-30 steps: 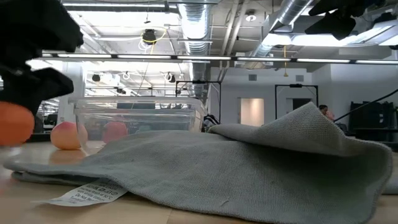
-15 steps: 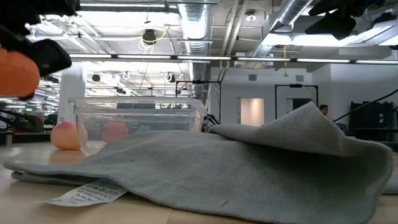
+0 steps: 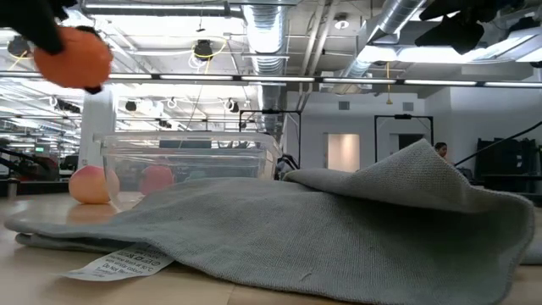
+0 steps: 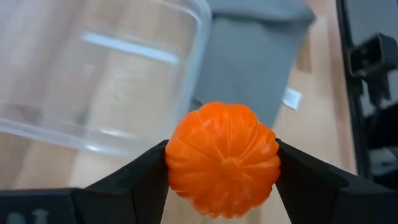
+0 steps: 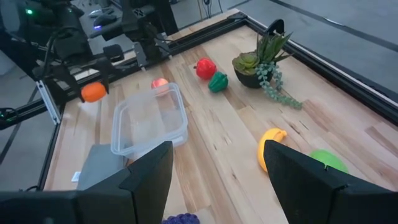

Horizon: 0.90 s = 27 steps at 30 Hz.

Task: Pick and placing Produce into tupperware
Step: Put the orange into the transparent container

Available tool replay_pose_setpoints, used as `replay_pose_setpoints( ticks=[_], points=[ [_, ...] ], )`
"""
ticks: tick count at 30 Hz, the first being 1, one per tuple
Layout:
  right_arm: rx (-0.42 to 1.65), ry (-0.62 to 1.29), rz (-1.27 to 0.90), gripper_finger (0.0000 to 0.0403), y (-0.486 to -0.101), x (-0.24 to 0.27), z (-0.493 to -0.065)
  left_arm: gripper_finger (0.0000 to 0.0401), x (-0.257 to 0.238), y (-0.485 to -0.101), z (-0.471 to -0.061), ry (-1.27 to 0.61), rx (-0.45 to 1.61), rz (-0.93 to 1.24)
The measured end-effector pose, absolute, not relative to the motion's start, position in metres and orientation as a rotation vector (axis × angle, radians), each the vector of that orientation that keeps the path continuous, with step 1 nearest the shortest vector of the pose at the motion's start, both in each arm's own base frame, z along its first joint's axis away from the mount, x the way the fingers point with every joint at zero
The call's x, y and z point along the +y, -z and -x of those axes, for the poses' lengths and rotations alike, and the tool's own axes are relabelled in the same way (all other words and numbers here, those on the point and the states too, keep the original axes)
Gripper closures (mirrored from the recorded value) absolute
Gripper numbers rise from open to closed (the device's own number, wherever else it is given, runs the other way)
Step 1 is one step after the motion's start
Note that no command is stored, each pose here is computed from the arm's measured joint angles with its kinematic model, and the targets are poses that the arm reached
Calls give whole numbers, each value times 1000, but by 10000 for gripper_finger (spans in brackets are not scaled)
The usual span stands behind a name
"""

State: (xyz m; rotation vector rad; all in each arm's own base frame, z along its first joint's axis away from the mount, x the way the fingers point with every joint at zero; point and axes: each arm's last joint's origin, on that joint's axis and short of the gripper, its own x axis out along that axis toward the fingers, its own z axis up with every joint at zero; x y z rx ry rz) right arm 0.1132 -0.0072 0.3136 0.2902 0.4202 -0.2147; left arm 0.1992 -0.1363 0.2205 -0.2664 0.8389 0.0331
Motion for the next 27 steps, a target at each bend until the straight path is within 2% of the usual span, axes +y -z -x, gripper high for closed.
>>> replay_pose_setpoints(
  ticks=[20, 27],
  points=[
    [412, 216, -300, 127, -314, -7, -114, 162, -81, -222, -227, -234, 792, 189],
    [412, 215, -300, 127, -314, -7, -114, 162, -62, -222, -244, -201, 754, 172]
  ],
)
